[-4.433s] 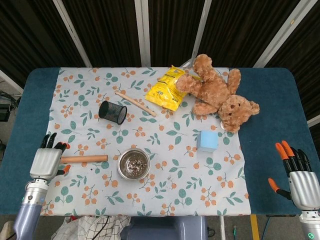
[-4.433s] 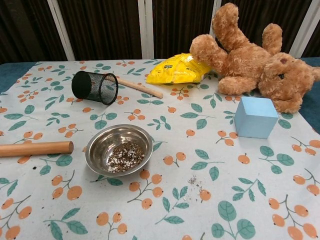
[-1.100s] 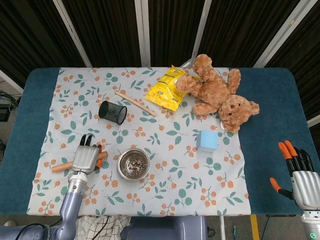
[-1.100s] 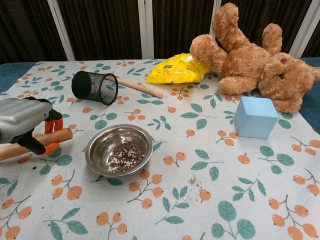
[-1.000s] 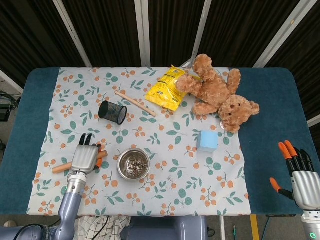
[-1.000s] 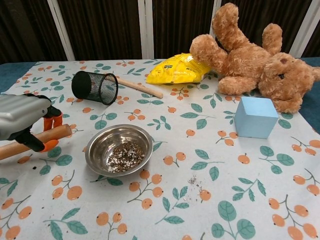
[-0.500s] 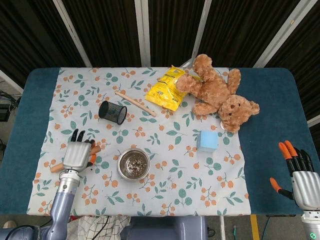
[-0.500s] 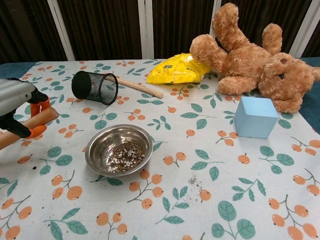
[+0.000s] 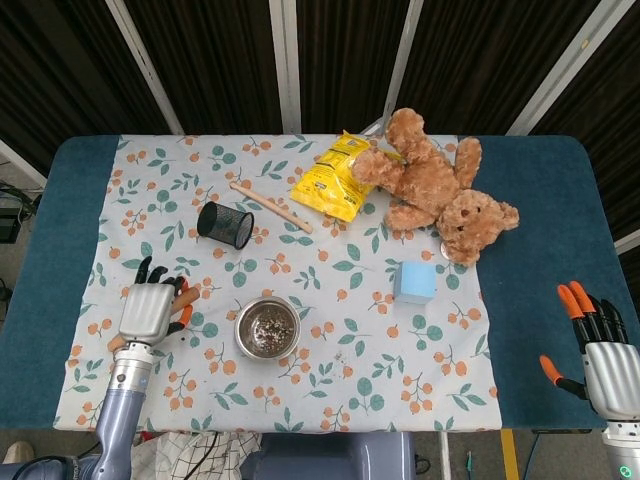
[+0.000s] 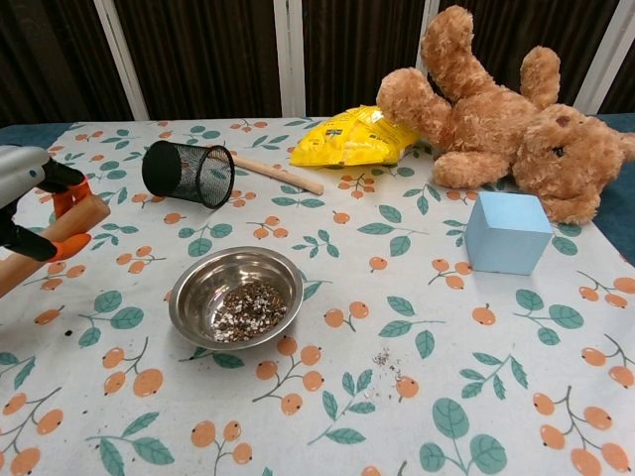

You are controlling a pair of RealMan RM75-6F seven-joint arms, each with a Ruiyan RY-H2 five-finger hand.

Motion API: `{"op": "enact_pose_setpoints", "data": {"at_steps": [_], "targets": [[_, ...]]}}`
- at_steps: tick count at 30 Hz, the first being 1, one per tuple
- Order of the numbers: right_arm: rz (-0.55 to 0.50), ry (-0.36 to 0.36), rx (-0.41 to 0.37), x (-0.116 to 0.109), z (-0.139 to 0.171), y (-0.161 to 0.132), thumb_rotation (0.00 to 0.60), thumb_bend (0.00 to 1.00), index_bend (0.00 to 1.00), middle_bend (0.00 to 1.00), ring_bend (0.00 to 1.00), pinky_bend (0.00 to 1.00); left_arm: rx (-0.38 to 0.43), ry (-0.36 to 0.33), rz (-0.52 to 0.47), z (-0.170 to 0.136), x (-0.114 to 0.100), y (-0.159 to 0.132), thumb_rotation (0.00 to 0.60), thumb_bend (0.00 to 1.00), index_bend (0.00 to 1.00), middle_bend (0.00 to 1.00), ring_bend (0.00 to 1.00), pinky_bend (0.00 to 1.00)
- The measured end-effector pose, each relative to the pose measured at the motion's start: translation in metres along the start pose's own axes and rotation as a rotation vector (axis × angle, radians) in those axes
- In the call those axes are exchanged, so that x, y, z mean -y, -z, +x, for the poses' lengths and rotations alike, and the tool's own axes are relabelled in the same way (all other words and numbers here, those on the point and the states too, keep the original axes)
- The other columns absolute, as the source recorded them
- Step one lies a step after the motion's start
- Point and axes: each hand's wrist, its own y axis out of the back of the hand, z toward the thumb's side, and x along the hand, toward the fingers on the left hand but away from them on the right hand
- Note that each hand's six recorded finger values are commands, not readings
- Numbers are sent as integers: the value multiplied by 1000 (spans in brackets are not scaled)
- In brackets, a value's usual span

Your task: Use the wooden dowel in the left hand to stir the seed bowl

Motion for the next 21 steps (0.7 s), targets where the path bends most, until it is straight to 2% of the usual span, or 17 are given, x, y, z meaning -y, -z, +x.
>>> {"op": "enact_pose_setpoints", "data": {"at_steps": [11,21], "targets": [[1,-1,2,0,0,0,600,299,0,0,0,0,-22,-78,-169,-4,-9,14,600,1000,584,673,226,99],[-1,0,5,0,0,0,600,299,0,0,0,0,-7,-128,-240,-9,-27,16,600,1000,588,680,226,99]]}}
